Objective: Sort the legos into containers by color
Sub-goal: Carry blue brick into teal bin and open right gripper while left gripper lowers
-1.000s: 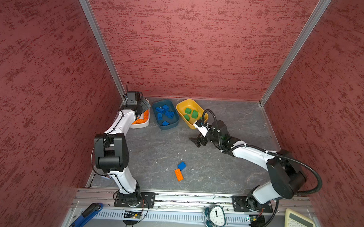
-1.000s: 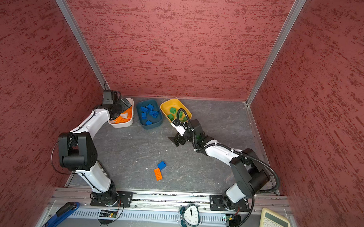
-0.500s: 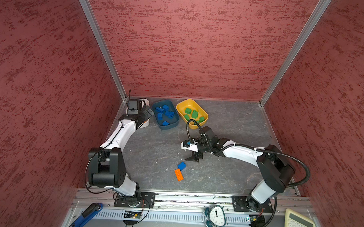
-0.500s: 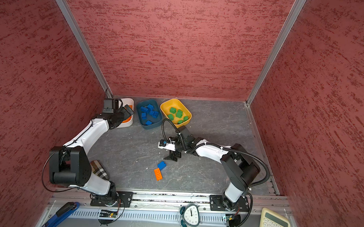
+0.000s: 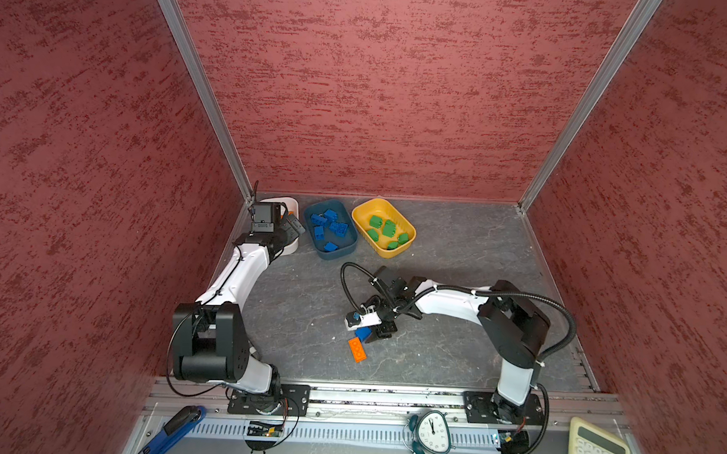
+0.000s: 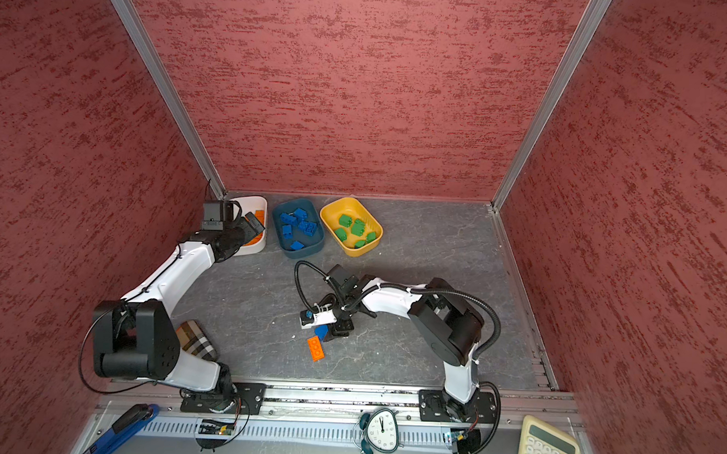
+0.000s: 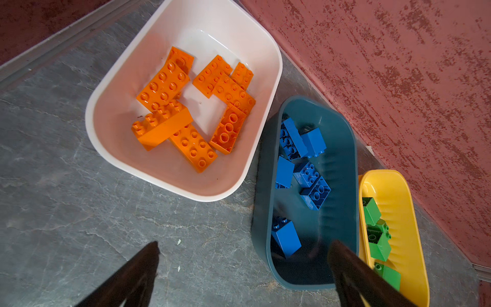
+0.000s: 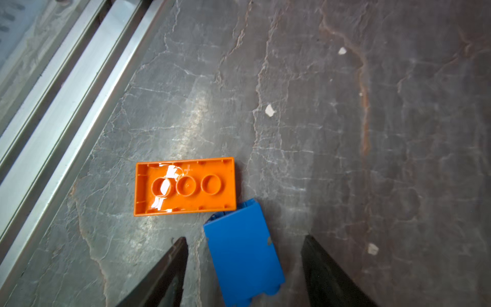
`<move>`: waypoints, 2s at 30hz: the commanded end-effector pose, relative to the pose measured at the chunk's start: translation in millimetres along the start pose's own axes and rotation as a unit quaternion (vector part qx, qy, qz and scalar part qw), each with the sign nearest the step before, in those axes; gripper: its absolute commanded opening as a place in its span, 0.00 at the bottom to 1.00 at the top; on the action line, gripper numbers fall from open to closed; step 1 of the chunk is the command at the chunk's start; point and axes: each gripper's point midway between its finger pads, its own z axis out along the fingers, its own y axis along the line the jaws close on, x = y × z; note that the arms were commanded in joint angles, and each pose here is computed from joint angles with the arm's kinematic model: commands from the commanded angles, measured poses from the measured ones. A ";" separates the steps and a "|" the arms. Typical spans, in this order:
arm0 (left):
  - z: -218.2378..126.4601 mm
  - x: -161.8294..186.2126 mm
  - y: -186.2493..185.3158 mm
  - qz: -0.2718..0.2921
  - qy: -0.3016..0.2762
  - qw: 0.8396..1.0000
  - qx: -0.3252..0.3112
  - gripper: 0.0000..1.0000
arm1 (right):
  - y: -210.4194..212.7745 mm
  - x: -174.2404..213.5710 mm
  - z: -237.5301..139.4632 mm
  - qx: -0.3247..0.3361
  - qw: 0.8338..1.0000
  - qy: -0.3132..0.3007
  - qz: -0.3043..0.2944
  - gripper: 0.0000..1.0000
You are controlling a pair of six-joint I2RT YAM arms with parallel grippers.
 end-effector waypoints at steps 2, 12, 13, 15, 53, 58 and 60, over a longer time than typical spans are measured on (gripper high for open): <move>-5.8 1.5 14.5 0.013 -0.004 1.000 -0.017 0.99 | -6.7 -2.7 8.4 -0.010 0.999 0.017 -0.032 0.61; -4.6 10.9 22.8 0.026 0.007 0.999 -0.025 0.99 | -13.2 2.0 13.5 -0.005 0.999 0.030 -0.026 0.41; -4.1 12.9 22.5 0.028 0.008 0.999 -0.024 0.99 | -15.7 1.2 13.2 0.000 0.999 0.030 -0.025 0.39; -4.9 14.2 20.0 0.030 0.005 0.999 -0.020 0.99 | -21.2 -1.0 11.5 0.013 0.999 0.028 -0.021 0.36; -57.0 127.1 61.8 0.042 0.079 0.993 -0.080 0.99 | -283.5 -50.5 -91.3 0.376 0.860 -0.257 0.233 0.24; -55.7 133.2 64.4 0.039 0.083 0.993 -0.080 0.99 | -313.5 -52.4 -85.7 0.390 0.844 -0.277 0.244 0.34; -53.2 135.9 64.7 0.042 0.087 0.992 -0.084 0.99 | -323.0 -51.1 -82.1 0.389 0.839 -0.280 0.259 0.43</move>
